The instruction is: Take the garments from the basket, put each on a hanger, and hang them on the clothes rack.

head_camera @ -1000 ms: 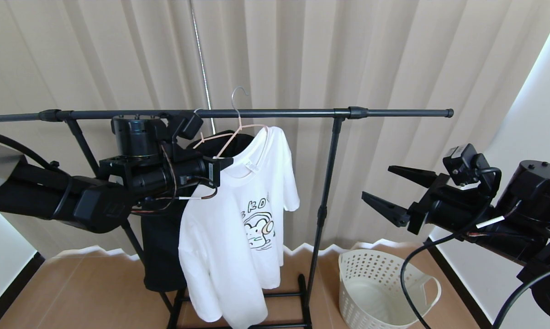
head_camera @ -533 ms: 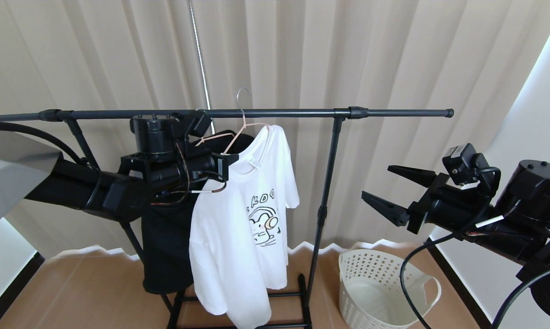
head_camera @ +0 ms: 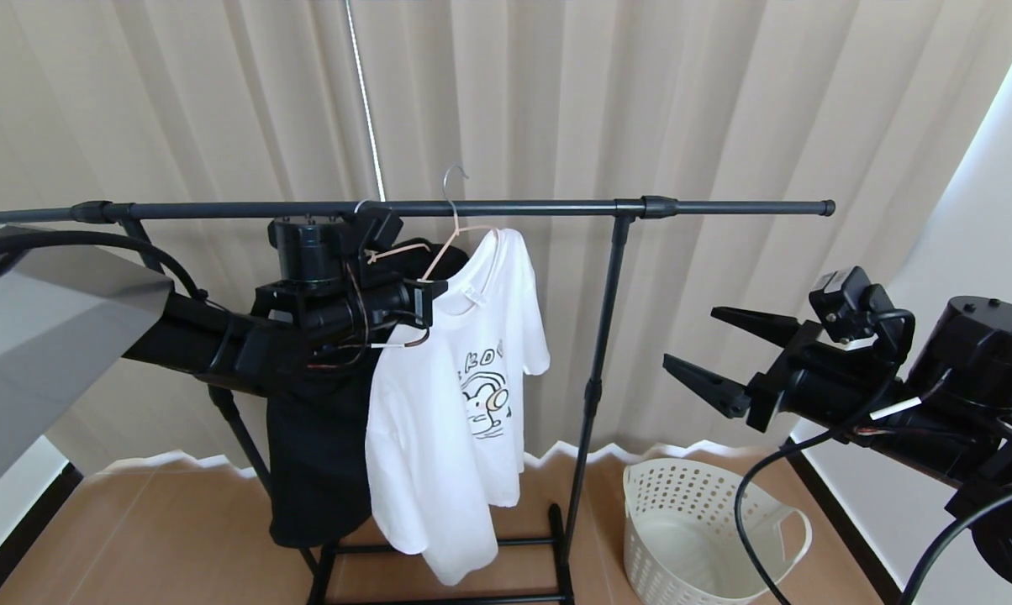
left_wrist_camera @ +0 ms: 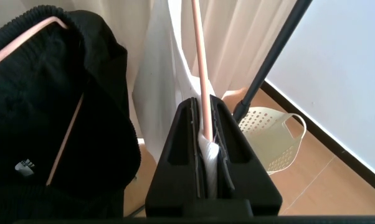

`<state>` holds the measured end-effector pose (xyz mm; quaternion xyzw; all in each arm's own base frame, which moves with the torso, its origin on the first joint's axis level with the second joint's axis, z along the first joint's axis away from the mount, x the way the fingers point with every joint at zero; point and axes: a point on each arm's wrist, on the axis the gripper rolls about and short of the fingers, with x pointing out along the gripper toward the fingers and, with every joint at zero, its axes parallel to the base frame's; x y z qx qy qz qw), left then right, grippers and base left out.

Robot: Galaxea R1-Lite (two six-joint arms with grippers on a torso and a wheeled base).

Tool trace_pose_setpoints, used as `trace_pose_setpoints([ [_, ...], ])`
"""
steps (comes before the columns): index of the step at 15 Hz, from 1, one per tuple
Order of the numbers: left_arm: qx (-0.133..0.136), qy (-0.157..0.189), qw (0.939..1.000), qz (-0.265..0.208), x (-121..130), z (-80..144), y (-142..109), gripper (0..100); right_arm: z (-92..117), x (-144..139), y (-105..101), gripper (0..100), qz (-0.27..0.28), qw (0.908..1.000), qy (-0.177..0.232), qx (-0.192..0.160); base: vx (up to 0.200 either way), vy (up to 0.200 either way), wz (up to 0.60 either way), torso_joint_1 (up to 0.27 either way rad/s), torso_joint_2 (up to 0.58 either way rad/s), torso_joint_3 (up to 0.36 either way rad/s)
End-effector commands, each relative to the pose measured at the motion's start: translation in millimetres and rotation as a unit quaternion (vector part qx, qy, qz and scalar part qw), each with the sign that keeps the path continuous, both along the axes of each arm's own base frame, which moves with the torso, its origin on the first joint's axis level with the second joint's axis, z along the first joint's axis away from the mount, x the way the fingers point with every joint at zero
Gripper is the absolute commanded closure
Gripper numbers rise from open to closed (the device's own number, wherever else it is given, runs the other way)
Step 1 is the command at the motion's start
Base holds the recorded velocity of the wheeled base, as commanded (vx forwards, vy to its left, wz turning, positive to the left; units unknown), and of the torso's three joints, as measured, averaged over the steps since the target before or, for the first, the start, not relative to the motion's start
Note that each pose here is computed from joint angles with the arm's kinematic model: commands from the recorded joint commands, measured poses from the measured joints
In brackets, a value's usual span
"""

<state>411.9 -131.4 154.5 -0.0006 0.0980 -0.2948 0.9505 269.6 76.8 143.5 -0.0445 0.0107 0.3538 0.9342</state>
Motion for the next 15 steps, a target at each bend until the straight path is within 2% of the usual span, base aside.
trace_pose_setpoints([
  [1, 0.002, 0.004, 1.0000, 0.004, 7.7, -8.2, -1.5, 100, -1.1, 0.6, 0.3, 0, 0.001, 1.0000, 0.001, -0.001, 0.000, 0.000, 0.00, 0.000, 0.00, 0.000],
  [15, 0.006, 0.027, 0.9996, 0.005, 12.6, -26.7, -3.0, 100, -4.5, 2.5, 0.7, 0, 0.001, 1.0000, 0.005, -0.002, 0.000, 0.000, 0.00, 0.000, 0.00, 0.000],
])
